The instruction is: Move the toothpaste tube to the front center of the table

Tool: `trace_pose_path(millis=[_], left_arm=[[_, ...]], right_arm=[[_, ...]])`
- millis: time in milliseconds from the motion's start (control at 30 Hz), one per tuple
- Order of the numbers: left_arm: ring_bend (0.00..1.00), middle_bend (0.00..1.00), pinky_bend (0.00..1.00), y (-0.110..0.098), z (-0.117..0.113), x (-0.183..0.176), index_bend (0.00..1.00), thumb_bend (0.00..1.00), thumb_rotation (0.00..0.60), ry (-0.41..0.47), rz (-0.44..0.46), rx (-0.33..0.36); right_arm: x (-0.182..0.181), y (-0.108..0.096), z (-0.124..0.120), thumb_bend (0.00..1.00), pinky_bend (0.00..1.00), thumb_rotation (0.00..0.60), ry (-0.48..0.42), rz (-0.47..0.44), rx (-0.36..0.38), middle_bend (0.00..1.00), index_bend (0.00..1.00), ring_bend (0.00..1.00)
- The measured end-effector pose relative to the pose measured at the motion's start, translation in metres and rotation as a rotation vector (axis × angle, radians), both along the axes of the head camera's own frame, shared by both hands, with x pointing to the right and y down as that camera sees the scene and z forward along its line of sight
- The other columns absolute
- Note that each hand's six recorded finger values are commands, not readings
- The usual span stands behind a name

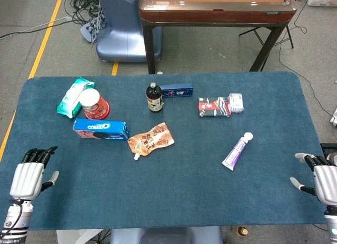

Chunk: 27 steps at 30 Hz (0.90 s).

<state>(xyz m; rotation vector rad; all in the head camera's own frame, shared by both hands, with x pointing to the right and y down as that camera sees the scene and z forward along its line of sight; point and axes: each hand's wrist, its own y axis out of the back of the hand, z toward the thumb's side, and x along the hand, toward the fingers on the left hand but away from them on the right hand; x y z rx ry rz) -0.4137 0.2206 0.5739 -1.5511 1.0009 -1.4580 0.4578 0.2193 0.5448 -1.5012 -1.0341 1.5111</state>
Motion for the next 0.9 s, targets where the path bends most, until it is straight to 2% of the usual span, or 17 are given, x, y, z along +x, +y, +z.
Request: trace_pose_path(millis=[367, 633, 733, 900], left_arm=[[0.22, 0.3, 0.13, 0.0, 0.001, -0.001, 0.2, 0.27, 0.6, -0.007, -0.002, -0.016], [0.22, 0.3, 0.13, 0.0, 0.001, -0.003, 0.21, 0.27, 0.6, -0.007, -0.01, -0.029], [0.22, 0.29, 0.13, 0.0, 0.0, -0.003, 0.21, 0.27, 0.6, -0.003, -0.013, -0.028], [0.22, 0.29, 0.13, -0.002, -0.002, -0.003, 0.21, 0.27, 0.6, 0.009, -0.009, -0.019]], right_arm=[[-0.003, -0.006, -0.002, 0.18, 0.44, 0.6, 0.005, -0.019, -0.018, 0.42, 0.33, 0.35], [-0.022, -0.023, 0.008, 0.19, 0.38, 0.6, 0.026, -0.101, -0.128, 0.35, 0.26, 0.25], [-0.032, -0.032, 0.014, 0.24, 0.35, 0.6, 0.04, -0.146, -0.179, 0.33, 0.21, 0.22], [-0.049, -0.045, 0.029, 0.3, 0.33, 0.6, 0.054, -0.212, -0.272, 0.33, 0.2, 0.19]])
